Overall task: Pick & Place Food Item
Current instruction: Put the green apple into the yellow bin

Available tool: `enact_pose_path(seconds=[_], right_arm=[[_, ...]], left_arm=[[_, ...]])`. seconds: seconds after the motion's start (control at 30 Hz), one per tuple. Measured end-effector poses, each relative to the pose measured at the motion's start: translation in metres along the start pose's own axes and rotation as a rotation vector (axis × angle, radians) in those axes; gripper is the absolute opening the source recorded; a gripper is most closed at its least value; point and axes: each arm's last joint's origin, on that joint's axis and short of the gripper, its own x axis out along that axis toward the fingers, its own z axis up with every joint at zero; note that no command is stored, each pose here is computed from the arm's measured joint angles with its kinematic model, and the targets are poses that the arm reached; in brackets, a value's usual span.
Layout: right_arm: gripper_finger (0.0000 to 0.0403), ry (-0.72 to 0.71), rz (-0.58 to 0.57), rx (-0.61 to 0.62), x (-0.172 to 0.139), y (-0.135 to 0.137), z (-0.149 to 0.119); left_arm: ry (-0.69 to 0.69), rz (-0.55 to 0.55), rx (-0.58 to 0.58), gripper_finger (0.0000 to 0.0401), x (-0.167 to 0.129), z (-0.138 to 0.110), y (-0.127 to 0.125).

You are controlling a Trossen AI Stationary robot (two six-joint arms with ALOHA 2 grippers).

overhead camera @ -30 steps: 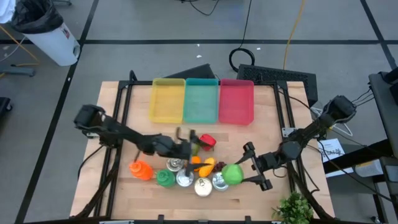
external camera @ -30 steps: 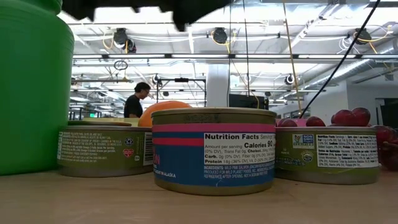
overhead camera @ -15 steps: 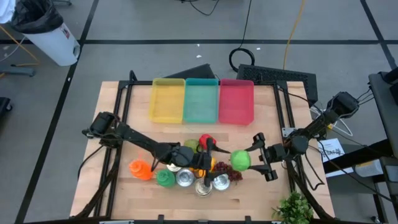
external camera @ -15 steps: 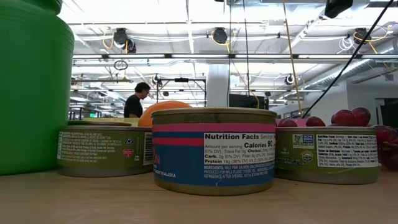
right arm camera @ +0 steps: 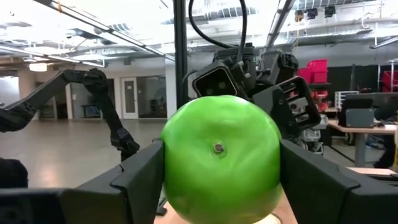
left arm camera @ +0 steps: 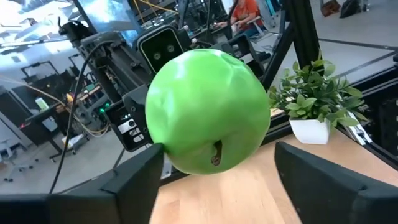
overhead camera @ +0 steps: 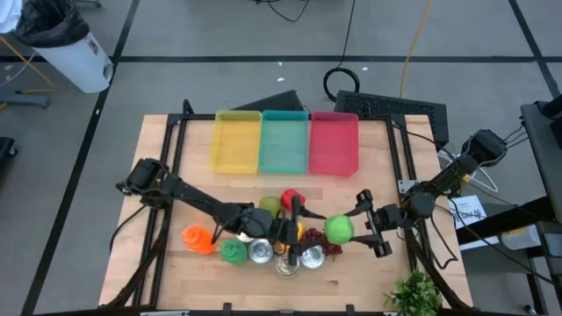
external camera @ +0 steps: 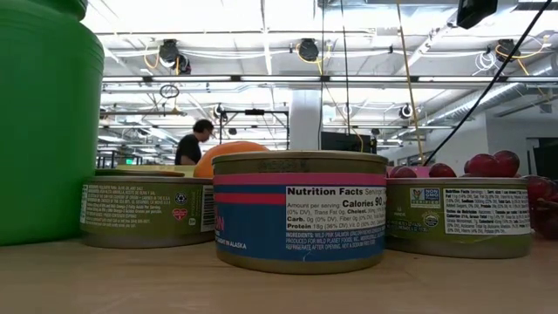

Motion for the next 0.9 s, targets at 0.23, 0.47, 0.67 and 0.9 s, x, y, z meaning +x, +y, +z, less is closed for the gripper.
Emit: enact_pose_path(seconds=[0.23,0.47,0.67,0.9], right_arm=[[0.0265,0.001,0.006,0.014,-0.0001,0.0001,-0.0003],[0.0268,0.002,-0.001,0.019,-0.0001,-0.0001,-0.0003],[0.0265,-0.004,-0.003,0.017,-0.0001,-0.0002,0.0003],[0.0263,-0.014,0.009,0.01,-0.0001,0.0001,0.0012]], left_arm=[[0.006,0.011,-0.036,0.0194,0.0005,-0.0009,0.0018],[0.007,0.012,-0.127,0.014,0.0028,-0.0041,0.0088],[0.009,0.011,-0.154,0.0122,0.0027,-0.0043,0.0087],[-0.02,-0.072,-0.157,0.012,0.0028,-0.0035,0.0069]])
